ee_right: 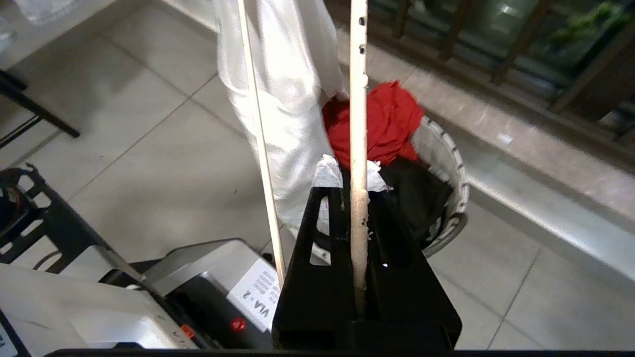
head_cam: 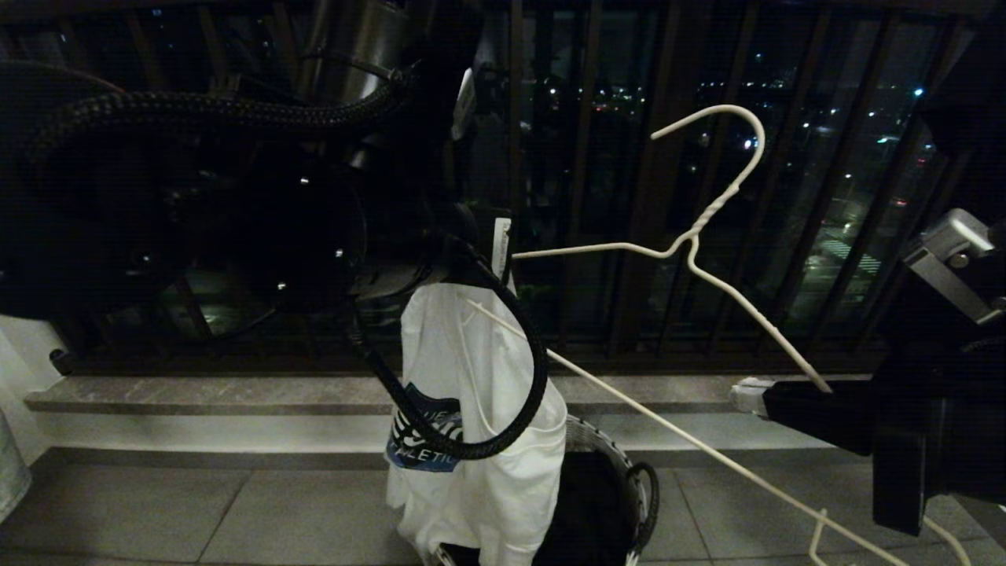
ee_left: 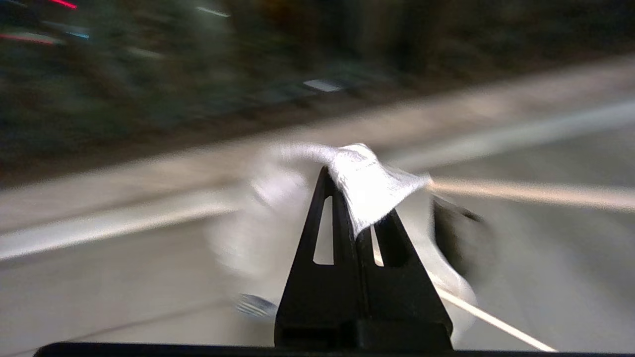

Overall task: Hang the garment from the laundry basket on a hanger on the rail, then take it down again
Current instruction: Hang the clothes on the clothes rack

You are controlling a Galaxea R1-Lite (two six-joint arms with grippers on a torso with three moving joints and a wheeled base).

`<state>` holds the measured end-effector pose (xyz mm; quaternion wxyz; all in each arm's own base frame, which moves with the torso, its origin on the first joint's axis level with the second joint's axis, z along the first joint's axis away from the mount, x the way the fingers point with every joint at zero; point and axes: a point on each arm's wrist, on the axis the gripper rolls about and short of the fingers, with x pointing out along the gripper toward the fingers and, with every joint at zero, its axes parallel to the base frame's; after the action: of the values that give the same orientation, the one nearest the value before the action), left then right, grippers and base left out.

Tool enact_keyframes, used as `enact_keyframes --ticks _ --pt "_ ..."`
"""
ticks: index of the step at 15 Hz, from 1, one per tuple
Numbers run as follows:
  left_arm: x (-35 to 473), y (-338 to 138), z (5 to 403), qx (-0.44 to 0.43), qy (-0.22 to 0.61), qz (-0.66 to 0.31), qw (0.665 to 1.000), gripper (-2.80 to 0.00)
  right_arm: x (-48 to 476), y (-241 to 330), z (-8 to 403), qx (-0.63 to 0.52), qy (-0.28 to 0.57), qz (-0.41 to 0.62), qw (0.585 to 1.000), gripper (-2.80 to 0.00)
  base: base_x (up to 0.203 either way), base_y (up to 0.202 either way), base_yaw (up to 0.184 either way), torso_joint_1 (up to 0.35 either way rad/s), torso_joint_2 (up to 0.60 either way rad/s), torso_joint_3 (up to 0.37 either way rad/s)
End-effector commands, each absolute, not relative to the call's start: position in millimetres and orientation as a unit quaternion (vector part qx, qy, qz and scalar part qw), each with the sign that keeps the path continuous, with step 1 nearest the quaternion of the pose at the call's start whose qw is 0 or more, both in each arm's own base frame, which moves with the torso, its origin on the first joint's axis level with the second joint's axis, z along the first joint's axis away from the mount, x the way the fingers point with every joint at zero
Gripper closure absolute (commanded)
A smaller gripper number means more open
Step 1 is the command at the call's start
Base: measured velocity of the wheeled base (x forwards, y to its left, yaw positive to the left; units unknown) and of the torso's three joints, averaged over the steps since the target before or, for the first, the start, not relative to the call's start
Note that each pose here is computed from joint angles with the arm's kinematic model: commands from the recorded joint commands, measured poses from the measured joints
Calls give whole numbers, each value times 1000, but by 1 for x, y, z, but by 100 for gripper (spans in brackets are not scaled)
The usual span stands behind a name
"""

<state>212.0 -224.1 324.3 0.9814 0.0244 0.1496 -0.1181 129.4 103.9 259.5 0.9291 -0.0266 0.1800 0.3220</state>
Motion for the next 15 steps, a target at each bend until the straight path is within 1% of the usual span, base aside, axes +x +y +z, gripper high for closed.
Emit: enact_keyframes --ticks 1,4,8,15 --pt "223 -226 327 54 137 -78 986 0 123 99 264 -24 166 324 931 0 0 0 0 0 0 0" --pt "226 -226 337 65 116 -45 990 0 123 98 264 -27 163 312 935 0 0 0 0 0 0 0" --pt "224 -238 332 75 122 -65 988 0 122 101 263 -28 165 325 931 0 0 0 0 0 0 0" --pt "219 -242 328 78 140 -169 972 0 121 103 260 -33 170 331 927 0 0 0 0 0 0 0"
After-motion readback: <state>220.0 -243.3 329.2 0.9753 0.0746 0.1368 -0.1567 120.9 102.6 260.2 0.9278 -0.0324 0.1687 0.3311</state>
